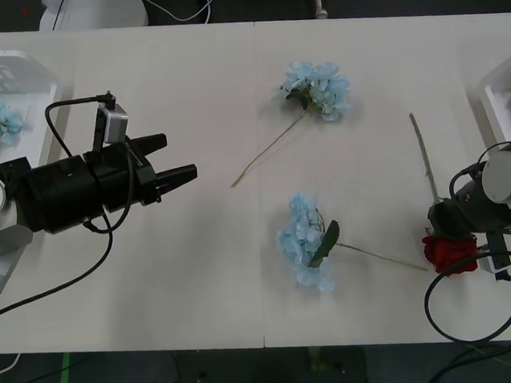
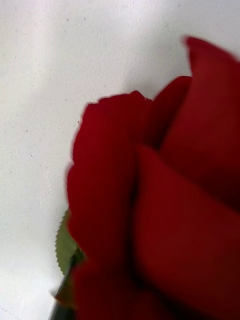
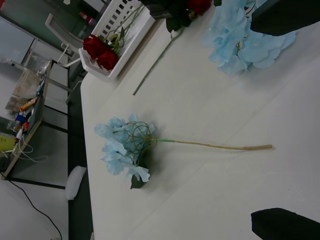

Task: Put the red flowers into the right box and the blue flowers into the left box

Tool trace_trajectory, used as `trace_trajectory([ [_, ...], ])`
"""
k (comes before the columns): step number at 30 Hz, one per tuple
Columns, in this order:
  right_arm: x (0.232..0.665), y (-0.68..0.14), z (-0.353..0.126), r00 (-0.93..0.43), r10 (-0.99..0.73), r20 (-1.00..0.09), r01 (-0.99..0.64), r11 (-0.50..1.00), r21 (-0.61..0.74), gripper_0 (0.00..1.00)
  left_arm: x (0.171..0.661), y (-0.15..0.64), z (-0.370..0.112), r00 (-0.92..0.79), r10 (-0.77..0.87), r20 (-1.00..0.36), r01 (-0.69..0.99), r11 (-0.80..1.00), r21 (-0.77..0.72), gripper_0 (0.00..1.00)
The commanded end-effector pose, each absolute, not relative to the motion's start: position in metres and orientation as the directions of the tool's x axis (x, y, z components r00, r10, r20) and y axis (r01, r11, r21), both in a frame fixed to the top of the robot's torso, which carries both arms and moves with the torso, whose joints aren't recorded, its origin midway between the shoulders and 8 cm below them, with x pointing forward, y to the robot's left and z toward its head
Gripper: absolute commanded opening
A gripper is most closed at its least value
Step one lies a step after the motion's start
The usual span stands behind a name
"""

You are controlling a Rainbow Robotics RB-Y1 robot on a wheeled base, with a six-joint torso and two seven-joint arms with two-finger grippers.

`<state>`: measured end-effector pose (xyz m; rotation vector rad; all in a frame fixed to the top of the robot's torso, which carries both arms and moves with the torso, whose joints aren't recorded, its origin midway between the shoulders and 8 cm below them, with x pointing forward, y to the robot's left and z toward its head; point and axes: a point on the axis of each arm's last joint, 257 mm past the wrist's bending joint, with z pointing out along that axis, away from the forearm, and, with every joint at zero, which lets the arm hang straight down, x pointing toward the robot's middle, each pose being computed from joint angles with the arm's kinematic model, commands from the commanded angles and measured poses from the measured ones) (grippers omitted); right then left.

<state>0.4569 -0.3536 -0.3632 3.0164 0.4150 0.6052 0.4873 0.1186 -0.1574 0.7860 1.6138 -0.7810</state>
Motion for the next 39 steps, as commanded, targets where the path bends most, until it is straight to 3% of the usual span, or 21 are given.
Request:
trace_trajectory([
  [1,0.458,-0.341,-0.361,0.867,0.307,0.392,0.292,-0.951,0.1,0.0,0.48,0.11,-0.164,-0.151,0.083,-0.985,0.833,0.547,-0.081,1.0],
  [11,0.462,-0.34,-0.354,0.843,0.368,0.392,0.352,-0.929,0.117,0.0,0.48,0.11,-0.164,-0.151,0.083,-0.985,0.833,0.547,-0.081,1.0],
  [16,0.47,-0.334,-0.327,0.762,0.531,0.372,0.511,-0.845,0.16,0.0,0.48,0.11,-0.164,-0.151,0.083,-0.985,0.833,0.547,-0.081,1.0],
  [25,0.487,-0.313,-0.224,0.437,0.811,0.389,0.769,-0.561,0.307,0.0,0.48,0.11,-0.164,-0.151,0.083,-0.985,0.833,0.547,-0.081,1.0],
  [29,0.491,-0.316,-0.168,0.171,0.949,0.264,0.831,-0.283,0.479,0.0,0.48,0.11,-0.164,-0.151,0.083,-0.985,0.833,0.547,-0.081,1.0],
  [32,0.488,-0.329,-0.138,-0.007,0.994,0.113,0.826,-0.058,0.561,0.0,0.48,0.11,-0.164,-0.151,0.083,-0.985,0.833,0.547,-0.081,1.0],
  [39,0.487,-0.389,-0.098,-0.392,0.874,-0.287,0.69,0.486,0.537,0.0,0.48,0.11,-0.164,-0.151,0.083,-0.985,0.833,0.547,-0.081,1.0],
])
